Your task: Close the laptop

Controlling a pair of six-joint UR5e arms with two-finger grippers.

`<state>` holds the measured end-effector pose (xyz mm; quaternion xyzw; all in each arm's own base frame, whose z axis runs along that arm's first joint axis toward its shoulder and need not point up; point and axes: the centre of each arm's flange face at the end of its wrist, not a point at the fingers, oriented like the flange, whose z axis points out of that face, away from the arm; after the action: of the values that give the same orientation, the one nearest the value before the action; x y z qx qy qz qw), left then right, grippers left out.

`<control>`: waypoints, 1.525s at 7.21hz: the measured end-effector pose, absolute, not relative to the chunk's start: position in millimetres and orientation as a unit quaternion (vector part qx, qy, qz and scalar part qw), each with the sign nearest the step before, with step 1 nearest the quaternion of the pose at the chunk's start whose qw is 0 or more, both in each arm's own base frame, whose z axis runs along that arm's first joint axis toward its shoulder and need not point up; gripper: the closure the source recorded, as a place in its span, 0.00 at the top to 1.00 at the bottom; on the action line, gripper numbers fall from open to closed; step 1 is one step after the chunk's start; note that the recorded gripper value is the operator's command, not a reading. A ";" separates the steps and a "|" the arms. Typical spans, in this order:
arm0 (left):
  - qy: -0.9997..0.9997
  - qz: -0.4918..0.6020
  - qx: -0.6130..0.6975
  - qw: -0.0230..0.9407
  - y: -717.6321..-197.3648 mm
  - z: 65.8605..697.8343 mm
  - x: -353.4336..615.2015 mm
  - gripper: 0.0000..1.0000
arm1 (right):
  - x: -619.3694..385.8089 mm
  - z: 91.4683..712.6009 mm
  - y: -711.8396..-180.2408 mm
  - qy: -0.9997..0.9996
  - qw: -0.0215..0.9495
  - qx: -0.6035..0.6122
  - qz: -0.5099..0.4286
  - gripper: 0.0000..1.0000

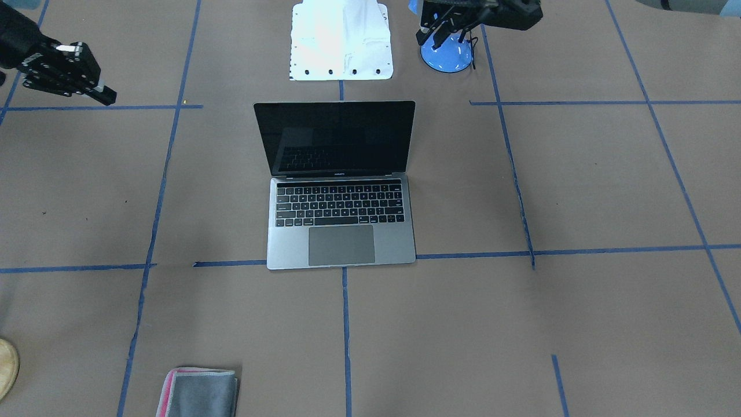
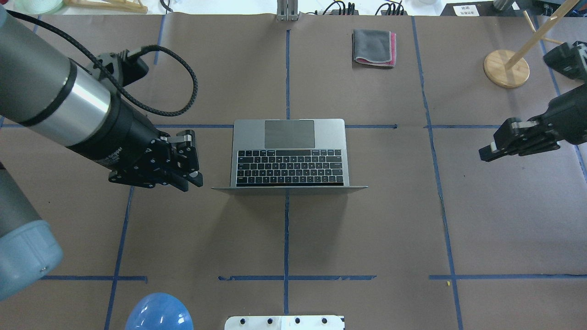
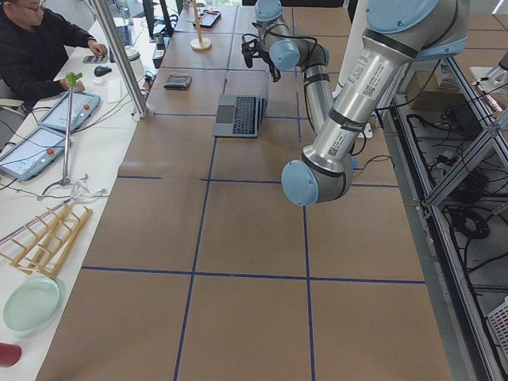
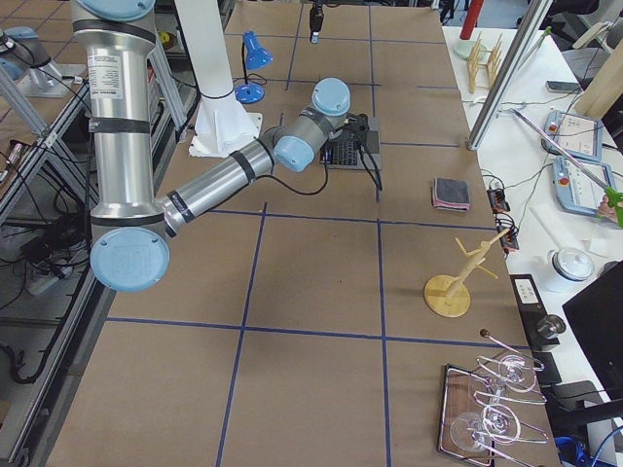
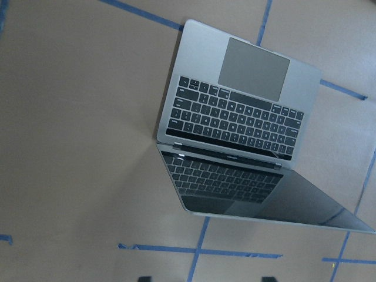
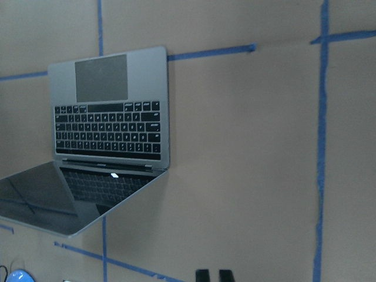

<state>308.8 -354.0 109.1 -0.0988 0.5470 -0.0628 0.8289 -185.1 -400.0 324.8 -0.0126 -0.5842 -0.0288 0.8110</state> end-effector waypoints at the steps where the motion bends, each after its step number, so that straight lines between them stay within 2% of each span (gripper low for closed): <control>1: 0.549 -0.049 -0.102 0.828 -342.0 105.8 323.6 0.00 | -219.9 318.1 -381.4 -0.590 0.805 -0.014 -0.060 0.01; 3: 0.547 -0.031 -0.103 0.830 -325.3 102.5 346.6 0.00 | -300.9 301.4 -337.5 -0.594 0.799 0.013 -0.091 0.02; 7: 0.524 -0.016 -0.065 0.849 -307.4 120.7 428.3 0.00 | -437.2 276.0 -255.6 -0.579 0.804 0.125 -0.063 0.01; 11: 0.497 -0.009 -0.023 0.868 -305.6 142.4 473.5 0.00 | -457.7 277.1 -272.9 -0.558 0.810 0.177 -0.023 0.00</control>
<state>473.5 -305.6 142.4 -0.0229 0.4968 -0.0092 0.8675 -457.7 -272.9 277.1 0.1770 -0.5583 -0.0231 0.8102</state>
